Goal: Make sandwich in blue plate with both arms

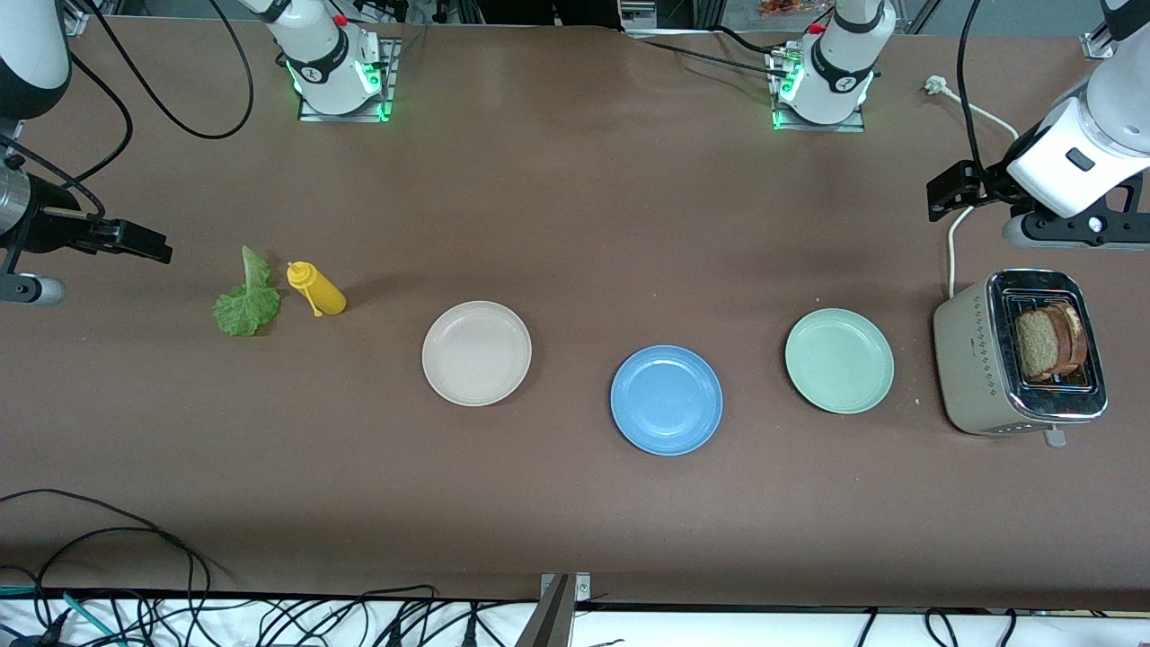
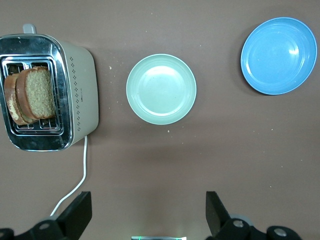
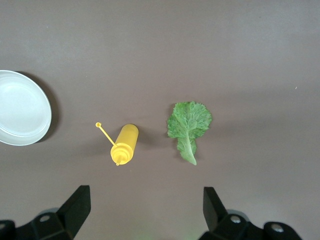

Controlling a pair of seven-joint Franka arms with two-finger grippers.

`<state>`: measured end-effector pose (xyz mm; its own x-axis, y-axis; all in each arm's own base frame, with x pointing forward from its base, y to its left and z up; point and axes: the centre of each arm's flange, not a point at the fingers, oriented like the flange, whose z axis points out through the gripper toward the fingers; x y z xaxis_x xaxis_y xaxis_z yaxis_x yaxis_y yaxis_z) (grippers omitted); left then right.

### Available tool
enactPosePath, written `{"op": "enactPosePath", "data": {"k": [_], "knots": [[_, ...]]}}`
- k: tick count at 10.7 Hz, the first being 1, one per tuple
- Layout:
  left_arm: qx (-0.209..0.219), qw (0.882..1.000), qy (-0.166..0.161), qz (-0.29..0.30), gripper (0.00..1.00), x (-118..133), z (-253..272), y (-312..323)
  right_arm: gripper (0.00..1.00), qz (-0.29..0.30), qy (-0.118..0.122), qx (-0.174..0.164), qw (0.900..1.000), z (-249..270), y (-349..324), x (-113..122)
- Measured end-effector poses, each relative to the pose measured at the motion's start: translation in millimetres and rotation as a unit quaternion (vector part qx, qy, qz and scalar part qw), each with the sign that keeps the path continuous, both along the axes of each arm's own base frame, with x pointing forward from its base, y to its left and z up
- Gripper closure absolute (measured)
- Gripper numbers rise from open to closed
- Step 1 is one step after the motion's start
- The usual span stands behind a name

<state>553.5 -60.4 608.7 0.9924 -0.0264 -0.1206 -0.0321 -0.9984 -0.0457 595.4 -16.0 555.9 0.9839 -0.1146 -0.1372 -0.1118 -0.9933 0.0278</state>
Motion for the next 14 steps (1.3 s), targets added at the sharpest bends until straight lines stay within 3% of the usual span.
{"op": "enactPosePath", "data": {"k": [14], "knots": [[0.000,1.000,0.000,0.004,0.00,1,0,5,0.00,-0.016,0.018,-0.001,1.000,-1,-19,-6]]}}
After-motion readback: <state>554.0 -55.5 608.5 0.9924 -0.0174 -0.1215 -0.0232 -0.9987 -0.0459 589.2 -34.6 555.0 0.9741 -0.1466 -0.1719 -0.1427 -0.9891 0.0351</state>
